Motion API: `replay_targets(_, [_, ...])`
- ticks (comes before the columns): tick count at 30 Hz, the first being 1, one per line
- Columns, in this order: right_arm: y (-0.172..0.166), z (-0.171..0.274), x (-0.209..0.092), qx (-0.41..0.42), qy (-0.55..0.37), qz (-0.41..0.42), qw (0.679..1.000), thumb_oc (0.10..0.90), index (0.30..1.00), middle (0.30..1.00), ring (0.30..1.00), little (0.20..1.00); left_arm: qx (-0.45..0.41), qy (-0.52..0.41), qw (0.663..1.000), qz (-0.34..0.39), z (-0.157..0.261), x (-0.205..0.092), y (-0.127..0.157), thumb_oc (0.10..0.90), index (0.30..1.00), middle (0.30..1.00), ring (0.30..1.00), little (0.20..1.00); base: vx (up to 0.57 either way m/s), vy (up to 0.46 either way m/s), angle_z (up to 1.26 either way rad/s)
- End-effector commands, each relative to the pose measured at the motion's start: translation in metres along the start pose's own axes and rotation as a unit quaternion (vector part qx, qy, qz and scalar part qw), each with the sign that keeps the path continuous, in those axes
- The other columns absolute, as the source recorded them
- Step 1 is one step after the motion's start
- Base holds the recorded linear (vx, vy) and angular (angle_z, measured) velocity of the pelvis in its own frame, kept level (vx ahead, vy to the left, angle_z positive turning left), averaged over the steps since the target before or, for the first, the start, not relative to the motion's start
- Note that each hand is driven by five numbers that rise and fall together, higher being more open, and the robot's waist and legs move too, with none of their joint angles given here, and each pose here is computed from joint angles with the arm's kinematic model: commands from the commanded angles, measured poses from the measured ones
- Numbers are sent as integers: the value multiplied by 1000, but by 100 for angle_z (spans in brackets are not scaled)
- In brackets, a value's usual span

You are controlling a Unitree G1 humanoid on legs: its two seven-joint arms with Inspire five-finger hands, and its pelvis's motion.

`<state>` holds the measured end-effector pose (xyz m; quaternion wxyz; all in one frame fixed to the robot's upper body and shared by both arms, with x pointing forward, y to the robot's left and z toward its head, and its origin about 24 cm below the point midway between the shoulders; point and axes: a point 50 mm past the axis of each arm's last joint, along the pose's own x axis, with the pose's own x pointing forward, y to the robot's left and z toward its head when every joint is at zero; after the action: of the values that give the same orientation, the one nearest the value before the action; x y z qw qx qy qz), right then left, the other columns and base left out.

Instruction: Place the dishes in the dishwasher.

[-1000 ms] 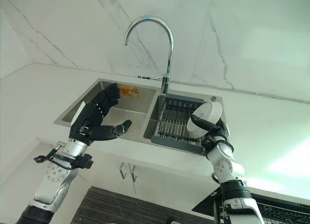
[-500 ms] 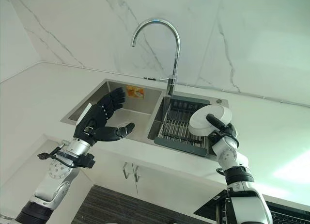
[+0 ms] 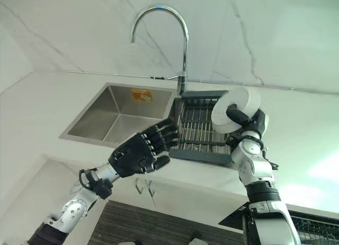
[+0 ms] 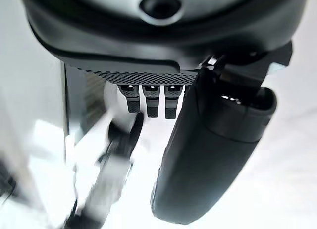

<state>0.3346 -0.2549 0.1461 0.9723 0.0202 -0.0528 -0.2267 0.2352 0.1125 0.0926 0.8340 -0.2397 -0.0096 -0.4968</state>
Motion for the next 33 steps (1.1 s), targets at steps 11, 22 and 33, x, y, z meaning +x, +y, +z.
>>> replay_targets(11, [-14, 126, -17, 20, -333, 13, 943, 400, 300, 300, 300, 300, -9, 72, 975, -210, -9, 2, -44, 800, 900, 900, 900, 900, -10, 93, -17])
replay_targets(22, [-7, 134, -61, 98, -433, 144, 884, 400, 300, 300, 300, 300, -205, 405, 891, 30, -166, -100, -2, 800, 900, 900, 900, 900, -91, 104, -65])
replay_targets(33, [-5, 123, -66, 174, -386, 179, 888, 400, 300, 300, 300, 300, -223, 448, 850, 165, -198, -152, 9, 800, 900, 900, 900, 900, -13, -249, -44])
